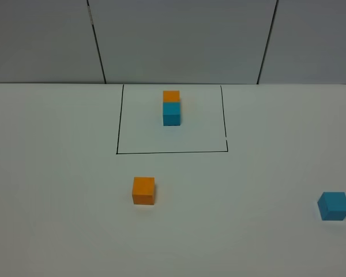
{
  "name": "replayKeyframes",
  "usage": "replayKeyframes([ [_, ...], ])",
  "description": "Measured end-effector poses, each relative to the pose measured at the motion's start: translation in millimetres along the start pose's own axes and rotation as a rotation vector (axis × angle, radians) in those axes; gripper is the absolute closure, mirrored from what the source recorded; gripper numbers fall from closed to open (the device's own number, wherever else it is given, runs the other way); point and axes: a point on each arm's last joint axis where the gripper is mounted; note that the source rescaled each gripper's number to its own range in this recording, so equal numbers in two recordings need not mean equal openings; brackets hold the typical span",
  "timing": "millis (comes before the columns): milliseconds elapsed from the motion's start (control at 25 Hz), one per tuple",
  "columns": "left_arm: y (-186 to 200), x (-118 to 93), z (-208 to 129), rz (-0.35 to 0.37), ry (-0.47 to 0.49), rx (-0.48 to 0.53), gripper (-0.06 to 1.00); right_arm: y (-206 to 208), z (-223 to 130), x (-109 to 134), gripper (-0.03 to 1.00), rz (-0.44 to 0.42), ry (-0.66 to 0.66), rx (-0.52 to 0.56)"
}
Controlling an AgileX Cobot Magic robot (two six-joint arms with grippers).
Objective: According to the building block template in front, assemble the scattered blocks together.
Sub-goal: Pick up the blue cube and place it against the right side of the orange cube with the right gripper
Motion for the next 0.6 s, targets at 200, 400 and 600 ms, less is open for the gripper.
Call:
replayKeyframes([
  [200,0.9,0.3,-0.7,0.000,-0.001,-0.009,-0.03,0.0,0.0,0.0,0.40,0.000,0.000,0.000],
  [400,2.5,0.4,-2.1,0.016,0.012,-0.028,-0.03,0.0,0.0,0.0,0.40,0.000,0.000,0.000],
  [600,2.6,0.4,-2.2,0.020,0.017,-0.030,-0.03,0.0,0.0,0.0,0.40,0.000,0.000,0.000],
])
Point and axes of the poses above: a point on each arm's last joint axis where the gripper is mounted, y pointing back along that axis away from the gripper, x along the wrist's bending axis when the last joint is at zero, z = x × y, and after that the axes turned 9 degrees about y, right-handed
